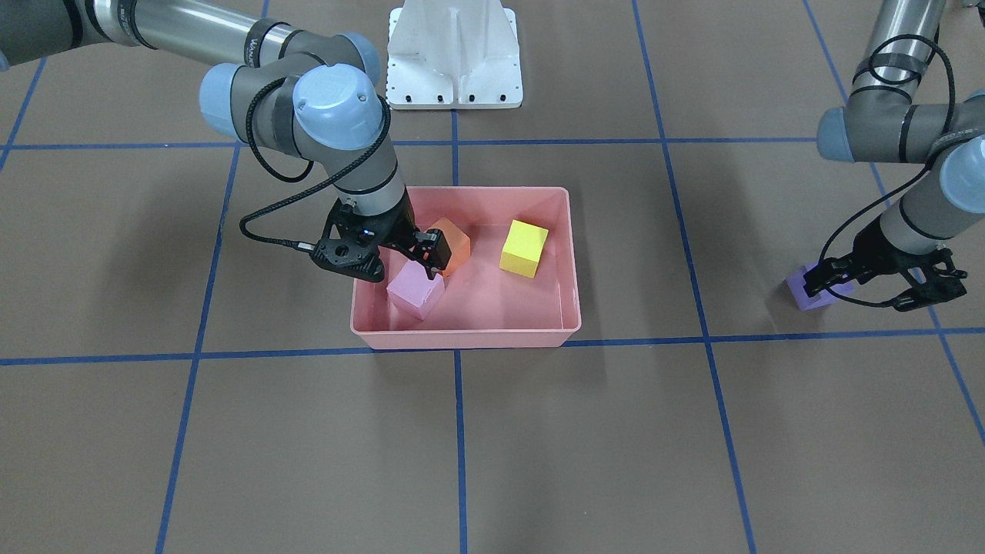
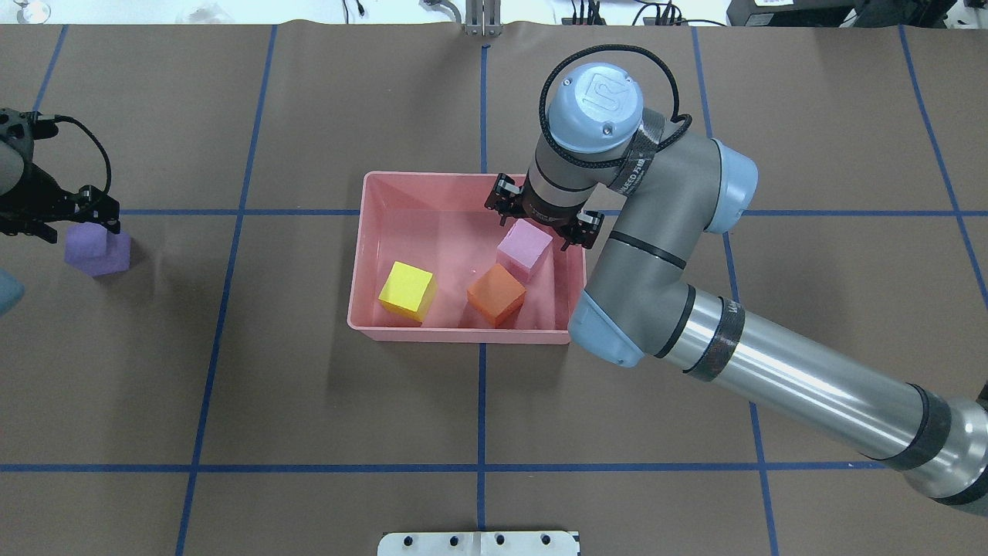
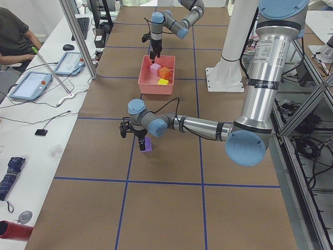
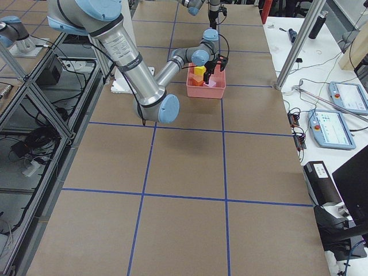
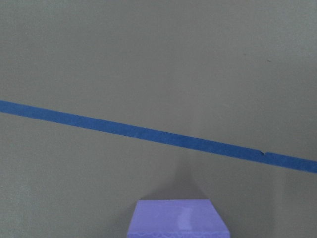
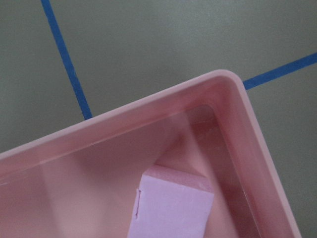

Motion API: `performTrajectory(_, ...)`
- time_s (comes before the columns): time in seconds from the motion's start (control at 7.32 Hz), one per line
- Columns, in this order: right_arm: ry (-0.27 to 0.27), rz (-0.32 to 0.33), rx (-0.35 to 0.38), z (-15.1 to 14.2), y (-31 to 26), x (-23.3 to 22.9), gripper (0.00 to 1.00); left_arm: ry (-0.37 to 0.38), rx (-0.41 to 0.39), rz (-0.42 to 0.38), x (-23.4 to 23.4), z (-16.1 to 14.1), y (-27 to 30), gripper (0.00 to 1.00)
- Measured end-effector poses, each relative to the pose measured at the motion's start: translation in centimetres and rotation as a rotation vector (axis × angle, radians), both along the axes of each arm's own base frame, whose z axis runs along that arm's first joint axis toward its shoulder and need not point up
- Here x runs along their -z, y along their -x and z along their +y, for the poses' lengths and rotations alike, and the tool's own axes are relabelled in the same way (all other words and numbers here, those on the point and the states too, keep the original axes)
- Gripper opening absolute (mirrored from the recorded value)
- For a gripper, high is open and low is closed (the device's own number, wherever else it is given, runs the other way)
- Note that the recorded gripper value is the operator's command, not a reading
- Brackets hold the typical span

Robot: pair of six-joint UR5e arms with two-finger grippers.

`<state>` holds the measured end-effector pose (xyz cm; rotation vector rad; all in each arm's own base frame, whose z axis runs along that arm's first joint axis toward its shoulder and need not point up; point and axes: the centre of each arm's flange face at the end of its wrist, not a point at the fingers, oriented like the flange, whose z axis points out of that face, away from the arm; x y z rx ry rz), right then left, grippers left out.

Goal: Place blocks into pink bin with both arms
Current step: 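Carry the purple cube into the bin with the left gripper while the right gripper withdraws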

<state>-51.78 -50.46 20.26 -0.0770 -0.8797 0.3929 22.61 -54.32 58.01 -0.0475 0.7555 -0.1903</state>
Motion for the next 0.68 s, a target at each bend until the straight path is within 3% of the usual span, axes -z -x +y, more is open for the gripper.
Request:
performTrajectory(0.14,-0.004,-0.007,0.000,0.2,-0.3,0.3,1.00,0.006,-0.007,-0.003,-0.3,0.1,-0.6,0.92)
performTrajectory(0.27,-0.008,-0.016,-0.004,0.2,-1.1,1.0,1.00,0.010,-0.013,-0.006,-0.7,0.2,-1.0,0.52)
performTrajectory(0.41,-0.009,-0.030,-0.019,0.0,-3.4,2.3,1.00,0.014,-0.017,-0.006,-1.0,0.3,-1.3,0.04)
performTrajectory(0.68,0.002,-0.078,-0.055,-0.4,-12.7,1.9,1.00,0.030,-0.007,0.020,0.4,-0.1,-1.9,0.00)
